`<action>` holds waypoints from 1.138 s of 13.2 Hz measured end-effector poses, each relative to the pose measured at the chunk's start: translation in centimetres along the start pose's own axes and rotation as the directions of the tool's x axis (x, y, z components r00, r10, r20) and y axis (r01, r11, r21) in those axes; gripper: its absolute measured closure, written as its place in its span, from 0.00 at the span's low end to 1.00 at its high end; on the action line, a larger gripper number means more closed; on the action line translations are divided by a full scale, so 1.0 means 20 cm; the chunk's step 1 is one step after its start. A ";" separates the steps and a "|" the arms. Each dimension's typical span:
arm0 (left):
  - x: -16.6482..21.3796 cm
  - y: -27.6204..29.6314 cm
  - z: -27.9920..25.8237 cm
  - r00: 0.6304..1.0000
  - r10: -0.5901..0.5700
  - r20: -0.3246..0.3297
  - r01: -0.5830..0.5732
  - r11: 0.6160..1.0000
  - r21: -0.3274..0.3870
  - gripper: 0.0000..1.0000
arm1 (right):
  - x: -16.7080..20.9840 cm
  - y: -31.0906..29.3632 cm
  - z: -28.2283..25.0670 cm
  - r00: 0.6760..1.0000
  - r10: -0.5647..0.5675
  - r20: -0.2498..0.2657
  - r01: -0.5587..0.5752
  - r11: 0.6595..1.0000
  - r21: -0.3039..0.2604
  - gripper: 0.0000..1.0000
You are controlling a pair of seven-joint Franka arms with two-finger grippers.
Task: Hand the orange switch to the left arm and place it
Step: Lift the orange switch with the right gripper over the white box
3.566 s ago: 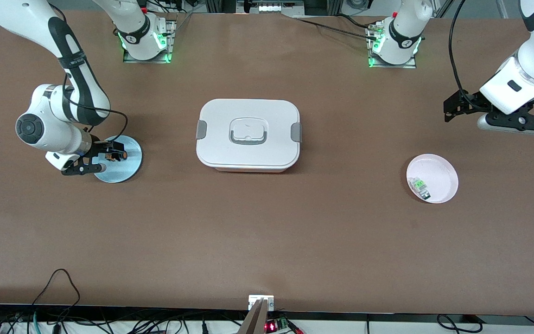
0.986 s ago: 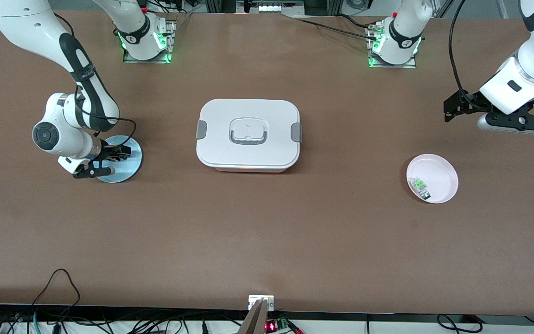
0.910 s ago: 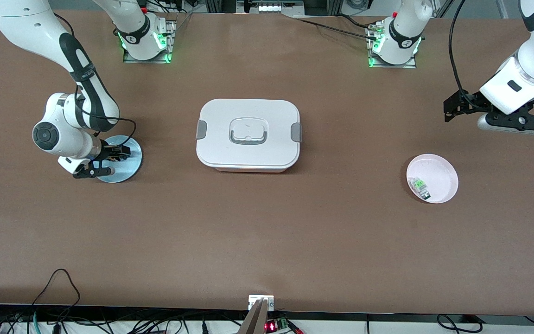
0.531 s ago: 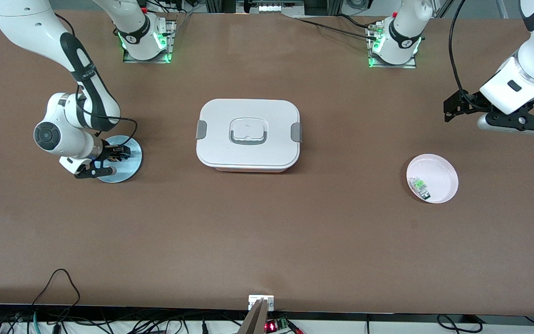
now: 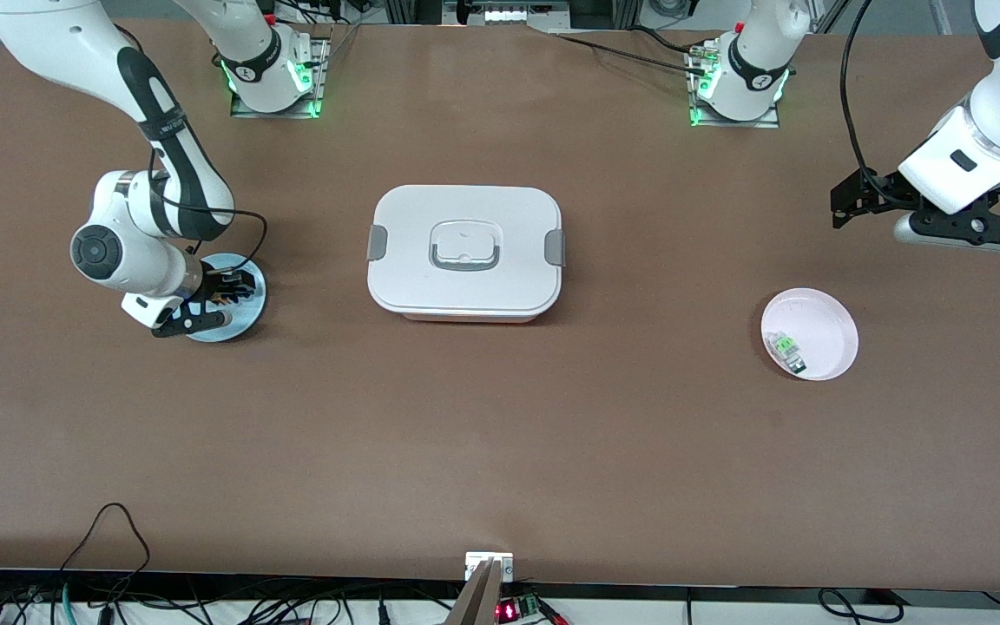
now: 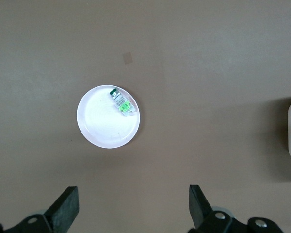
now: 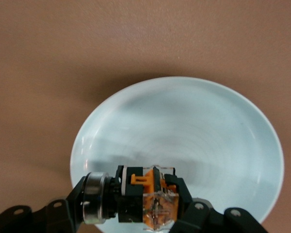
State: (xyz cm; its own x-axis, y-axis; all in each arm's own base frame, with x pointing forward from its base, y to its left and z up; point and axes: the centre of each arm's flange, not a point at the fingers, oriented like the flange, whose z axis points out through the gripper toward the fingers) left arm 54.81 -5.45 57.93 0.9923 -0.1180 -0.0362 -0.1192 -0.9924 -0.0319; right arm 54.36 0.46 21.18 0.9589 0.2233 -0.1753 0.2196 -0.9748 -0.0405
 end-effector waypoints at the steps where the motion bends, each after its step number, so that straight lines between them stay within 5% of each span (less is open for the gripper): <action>1: 0.00 0.00 0.00 1.000 0.000 0.000 0.000 1.000 0.000 0.00 | 0.00 0.00 -0.07 1.000 -0.012 0.001 0.012 1.000 0.001 0.27; 6: 0.00 0.00 0.00 1.000 0.000 0.000 0.000 1.000 0.000 0.00 | 0.06 0.00 -0.48 0.998 -0.068 0.000 0.068 0.998 0.017 0.27; 10: 0.00 0.00 0.00 1.000 0.000 0.000 0.000 1.000 0.000 0.00 | 0.10 -0.07 -0.82 0.995 -0.092 -0.042 0.096 0.989 0.111 0.27; 15: 0.00 0.00 0.00 1.000 0.000 0.000 0.000 1.000 0.000 0.00 | 0.19 -0.31 -1.26 0.970 -0.213 -0.119 0.226 0.968 0.112 0.27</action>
State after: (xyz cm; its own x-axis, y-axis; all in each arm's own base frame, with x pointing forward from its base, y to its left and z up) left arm 54.82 -5.45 57.95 0.9924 -0.1181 -0.0358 -0.1192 -0.9924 -0.0320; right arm 61.08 7.35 45.47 0.9045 0.4242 -0.0441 0.4094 -0.8926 -0.1890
